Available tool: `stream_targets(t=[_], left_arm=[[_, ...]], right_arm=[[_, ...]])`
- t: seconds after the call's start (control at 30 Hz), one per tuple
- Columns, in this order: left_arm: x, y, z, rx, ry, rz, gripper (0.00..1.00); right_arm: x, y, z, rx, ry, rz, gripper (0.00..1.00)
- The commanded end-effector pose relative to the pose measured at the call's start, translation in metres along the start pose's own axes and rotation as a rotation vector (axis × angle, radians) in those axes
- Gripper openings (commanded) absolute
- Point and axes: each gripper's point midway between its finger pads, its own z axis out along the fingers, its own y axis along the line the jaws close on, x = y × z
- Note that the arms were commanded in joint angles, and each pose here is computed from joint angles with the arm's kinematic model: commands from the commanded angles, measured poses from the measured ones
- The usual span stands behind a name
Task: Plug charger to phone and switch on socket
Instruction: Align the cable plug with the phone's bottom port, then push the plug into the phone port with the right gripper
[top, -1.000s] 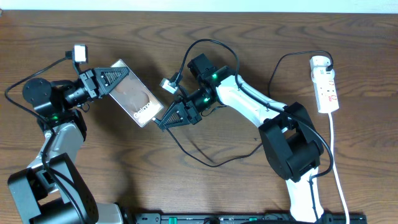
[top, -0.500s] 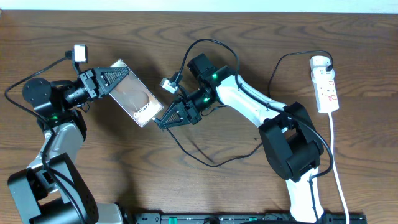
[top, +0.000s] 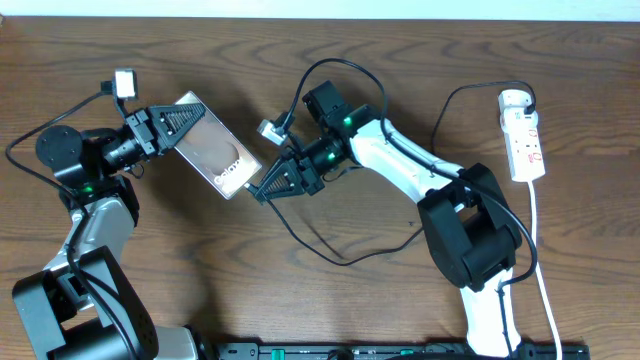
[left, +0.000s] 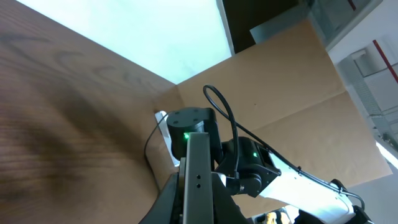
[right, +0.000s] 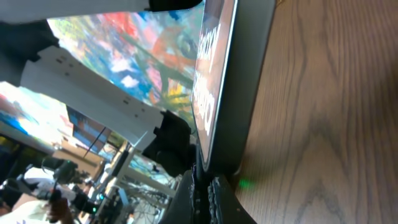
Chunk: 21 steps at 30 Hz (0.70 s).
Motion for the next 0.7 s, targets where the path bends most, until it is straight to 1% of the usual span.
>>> stream_targets(t=[0.0,0.13,0.67], left_arm=[[0.0046,-0.007,0.0024,0.012,0.024,0.048,0.07],[0.0069,-0.0046,0.0022,0.01,0.023,0.068,0.07],[0.005,-0.0007,0.0069,0.001,-0.012,0.055,0.07]], right_arm=[[-0.0164,0.0187,-0.009,-0.02,-0.027,-0.043,0.01],[-0.0176,0.0177,-0.0122,-0.015,-0.033,-0.041,0.01],[-0.0245,0.0159,-0.0127,-0.013,-0.034,-0.058,0.01]])
